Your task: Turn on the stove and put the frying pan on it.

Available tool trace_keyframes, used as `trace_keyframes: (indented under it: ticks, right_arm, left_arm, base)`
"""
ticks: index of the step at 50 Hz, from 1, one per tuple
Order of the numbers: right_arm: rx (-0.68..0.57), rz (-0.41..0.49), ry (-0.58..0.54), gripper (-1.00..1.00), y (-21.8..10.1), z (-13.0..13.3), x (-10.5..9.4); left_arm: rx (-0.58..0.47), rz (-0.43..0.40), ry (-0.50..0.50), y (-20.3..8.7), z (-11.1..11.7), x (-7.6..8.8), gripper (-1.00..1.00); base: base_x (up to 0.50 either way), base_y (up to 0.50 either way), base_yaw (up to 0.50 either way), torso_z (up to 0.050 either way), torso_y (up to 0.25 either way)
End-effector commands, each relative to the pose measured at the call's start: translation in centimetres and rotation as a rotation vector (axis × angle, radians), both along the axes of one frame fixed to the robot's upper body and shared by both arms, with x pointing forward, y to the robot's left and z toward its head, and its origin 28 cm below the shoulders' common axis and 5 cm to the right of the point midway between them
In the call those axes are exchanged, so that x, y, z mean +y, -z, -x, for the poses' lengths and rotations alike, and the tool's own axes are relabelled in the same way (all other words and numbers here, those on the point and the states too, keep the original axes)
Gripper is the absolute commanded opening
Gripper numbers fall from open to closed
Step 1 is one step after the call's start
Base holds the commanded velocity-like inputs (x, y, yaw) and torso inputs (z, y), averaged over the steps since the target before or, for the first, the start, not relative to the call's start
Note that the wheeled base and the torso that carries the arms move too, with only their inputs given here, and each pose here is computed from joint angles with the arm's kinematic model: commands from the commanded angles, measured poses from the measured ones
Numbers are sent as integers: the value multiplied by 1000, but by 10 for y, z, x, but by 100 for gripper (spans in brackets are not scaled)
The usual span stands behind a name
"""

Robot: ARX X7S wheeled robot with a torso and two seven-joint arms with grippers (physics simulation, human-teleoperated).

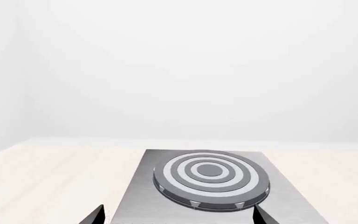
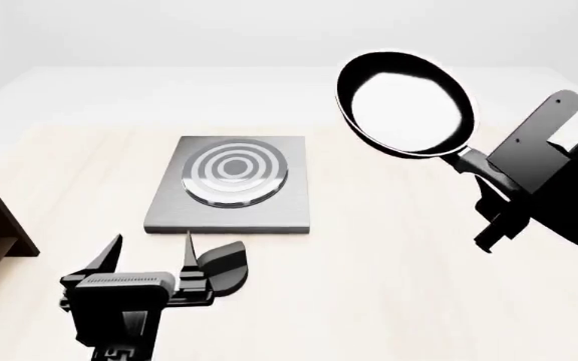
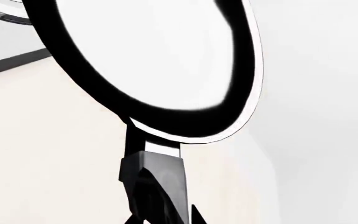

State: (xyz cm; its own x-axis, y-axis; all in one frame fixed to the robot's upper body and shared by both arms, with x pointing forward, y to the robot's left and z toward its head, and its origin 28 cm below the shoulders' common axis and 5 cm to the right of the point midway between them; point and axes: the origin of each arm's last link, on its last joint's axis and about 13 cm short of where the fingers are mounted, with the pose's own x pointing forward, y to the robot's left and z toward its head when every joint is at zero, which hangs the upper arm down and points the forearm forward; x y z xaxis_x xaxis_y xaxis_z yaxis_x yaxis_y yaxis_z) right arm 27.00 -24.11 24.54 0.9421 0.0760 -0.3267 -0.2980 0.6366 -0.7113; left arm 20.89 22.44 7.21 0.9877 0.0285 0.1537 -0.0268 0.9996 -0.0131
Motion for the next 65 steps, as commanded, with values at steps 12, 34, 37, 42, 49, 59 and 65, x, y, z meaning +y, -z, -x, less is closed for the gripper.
trace_keyframes:
  ticks: [12, 34, 37, 42, 49, 59, 65]
  right_arm:
    - [-191, 2, -84, -100, -24, -44, 44]
    - [-250, -39, -153, -100, -24, -72, 90]
    - [-253, -35, -147, -100, -20, -73, 95]
    - [-257, -15, -138, -100, -18, -77, 108]
    - [-241, 31, -156, -100, -13, -82, 119]
    - [-231, 45, -181, -100, -6, -91, 136]
    - [-240, 23, -170, -100, -2, -98, 144]
  left_arm:
    - [19, 7, 2, 4, -1, 0, 100]
    - [1, 38, 21, 4, -1, 3, 100]
    - [-3, 42, 27, 4, -1, 4, 100]
    - [-7, 48, 32, 3, -1, 4, 100]
    - [-12, 50, 39, 3, -1, 5, 100]
    - [-21, 65, 54, 2, -1, 6, 100]
    - [-27, 59, 62, 2, 0, 5, 100]
  base:
    - [0, 0, 0, 0, 2]
    - [0, 0, 0, 0, 1]
    - [0, 0, 0, 0, 3]
    - [0, 0, 0, 4, 2]
    - [0, 0, 0, 0, 1]
    - [0, 0, 0, 0, 2]
    - [0, 0, 0, 0, 2]
